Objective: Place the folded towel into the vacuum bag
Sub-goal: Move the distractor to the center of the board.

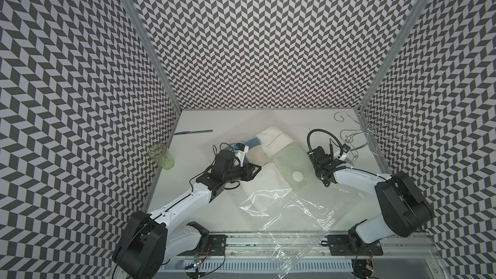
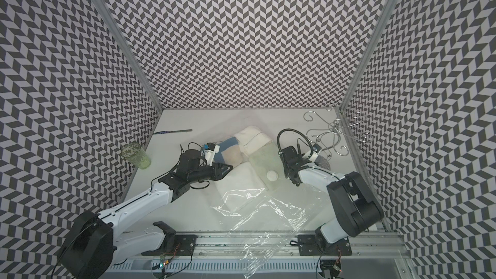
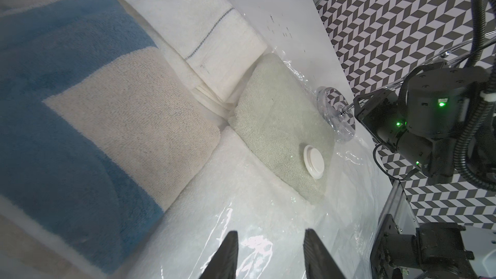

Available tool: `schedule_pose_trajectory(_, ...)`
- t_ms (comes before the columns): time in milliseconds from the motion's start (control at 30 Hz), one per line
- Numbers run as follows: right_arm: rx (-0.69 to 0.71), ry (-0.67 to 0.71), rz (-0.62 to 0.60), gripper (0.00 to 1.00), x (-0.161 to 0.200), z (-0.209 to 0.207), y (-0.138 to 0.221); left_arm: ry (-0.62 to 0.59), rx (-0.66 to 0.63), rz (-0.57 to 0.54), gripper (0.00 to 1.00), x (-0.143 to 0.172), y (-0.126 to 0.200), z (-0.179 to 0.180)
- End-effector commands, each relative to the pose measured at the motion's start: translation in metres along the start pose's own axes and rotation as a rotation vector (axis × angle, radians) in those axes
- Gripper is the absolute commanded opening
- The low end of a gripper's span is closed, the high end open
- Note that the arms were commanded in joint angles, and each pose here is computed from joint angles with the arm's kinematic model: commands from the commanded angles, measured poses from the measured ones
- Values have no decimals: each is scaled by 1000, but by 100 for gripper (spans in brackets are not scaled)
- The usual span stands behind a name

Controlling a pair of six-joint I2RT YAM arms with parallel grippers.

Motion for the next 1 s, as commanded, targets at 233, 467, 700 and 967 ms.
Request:
schedule_pose_trajectory(233, 14, -161, -97, 18, -29, 15, -5, -28, 22, 19, 43, 3, -2, -3)
schedule_pose_trajectory(467, 20, -186, -119, 6, -43, 17, -10, -34, 23, 19, 43, 3, -2, -3)
schedule_pose_trajectory(700, -9, -176, -83, 13, -48, 18, -20, -38, 26, 14, 43, 3, 0, -4)
schedule_pose_trajectory(967, -124, 17, 133, 25, -10, 56, -33, -50, 20, 8, 43, -1, 0, -5)
Point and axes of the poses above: each gripper's point midway between its finger pads, its own y axis back along the fingers, its own z axis along the line the jaws close on, x = y × z, the point moved 9 cm from there along y, back along the fingers, and after that the axes turned 5 degrees about -y, right-handed, at the moved point
